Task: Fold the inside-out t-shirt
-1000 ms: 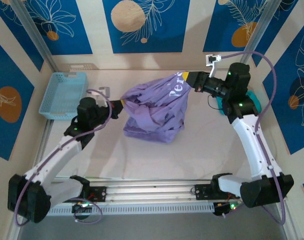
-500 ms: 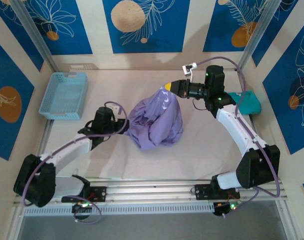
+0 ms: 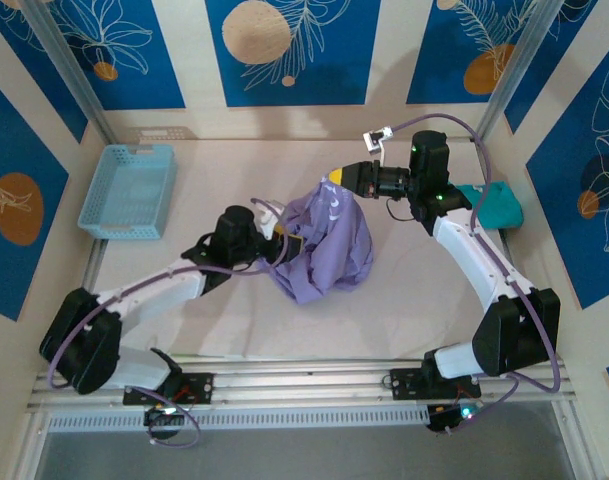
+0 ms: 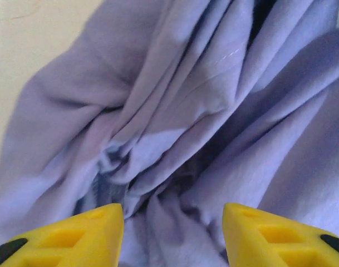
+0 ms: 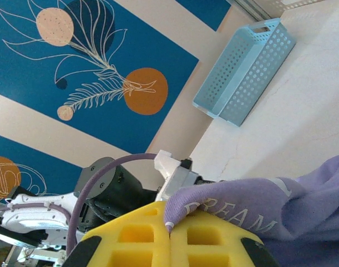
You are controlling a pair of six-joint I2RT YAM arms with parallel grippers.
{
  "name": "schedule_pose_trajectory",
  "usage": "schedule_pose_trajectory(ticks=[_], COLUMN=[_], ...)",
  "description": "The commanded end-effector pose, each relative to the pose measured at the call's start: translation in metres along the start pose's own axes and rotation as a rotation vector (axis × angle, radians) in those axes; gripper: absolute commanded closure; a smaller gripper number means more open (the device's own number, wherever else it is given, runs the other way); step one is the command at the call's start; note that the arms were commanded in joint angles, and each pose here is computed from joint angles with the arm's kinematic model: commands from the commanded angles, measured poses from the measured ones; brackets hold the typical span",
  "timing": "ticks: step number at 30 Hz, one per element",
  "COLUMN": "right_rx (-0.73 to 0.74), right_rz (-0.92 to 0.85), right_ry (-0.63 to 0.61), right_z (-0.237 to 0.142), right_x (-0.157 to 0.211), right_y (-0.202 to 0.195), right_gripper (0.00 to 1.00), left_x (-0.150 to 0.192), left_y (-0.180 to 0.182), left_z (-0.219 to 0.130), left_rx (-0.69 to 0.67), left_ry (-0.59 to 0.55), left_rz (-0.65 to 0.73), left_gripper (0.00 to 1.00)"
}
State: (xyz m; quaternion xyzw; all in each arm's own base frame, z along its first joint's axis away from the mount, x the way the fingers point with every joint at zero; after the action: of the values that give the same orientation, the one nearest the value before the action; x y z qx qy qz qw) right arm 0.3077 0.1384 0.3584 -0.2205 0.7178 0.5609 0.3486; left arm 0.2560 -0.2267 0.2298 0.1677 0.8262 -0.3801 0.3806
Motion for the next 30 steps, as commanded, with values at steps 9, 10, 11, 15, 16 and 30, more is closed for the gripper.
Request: schedule_pose_trajectory(ticks=[9,10,11,15,16,30], right_rx=[-0.015,-0.006,0.000,0.093,0.126,0.626], right_rz=[-0.001,-0.007,-0.009,-0.056,-0.071,-0.316], right_ry=[0.033,0.031,0.033,0.026,0.028,0.092], right_z=[-0.002,-0.003,-0.005,-0.014,-0.015,0.007], right_x=[0.008,0.008,0.007,-0.002,-0.005,-0.053], right_y=[-0.005,-0.005,-0.006,-0.005,-0.004,0.002], right_gripper=[1.00,1.00,1.00,1.00,1.00,0.91], left_x=[-0.046,-0.047,-0.049,-0.061,-0.065,-0.135], left_y=[-0.021,-0.022,-0.024,-0.039,-0.045,-0.103], left_z=[0.035,0.035,0.032,0.003,-0.006,-0.115], left_rx=[0.120,0.123,0.128,0.155,0.164,0.211], left_ry=[-0.072,-0.077,-0.085,-0.111,-0.117,-0.391], left_rz=[0.053,0.058,0.062,0.075,0.075,-0.109], left_gripper=[0.88,0.94,1.00,1.00,1.00,1.00])
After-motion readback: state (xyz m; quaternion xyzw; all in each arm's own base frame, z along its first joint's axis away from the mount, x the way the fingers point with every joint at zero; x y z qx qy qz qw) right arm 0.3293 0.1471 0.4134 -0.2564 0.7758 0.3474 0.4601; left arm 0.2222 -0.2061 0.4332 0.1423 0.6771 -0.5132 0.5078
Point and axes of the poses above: each hand's point on the last joint's axis, 136 mm out from that joint toward the fingers, its own z axis out along the fingers, its own y axis along the line the jaws close on, x = y × z, the point moved 10 cm from there along -z, back along the fingers, and after that the axes turned 14 degrees about -z, right-handed, at the moved point
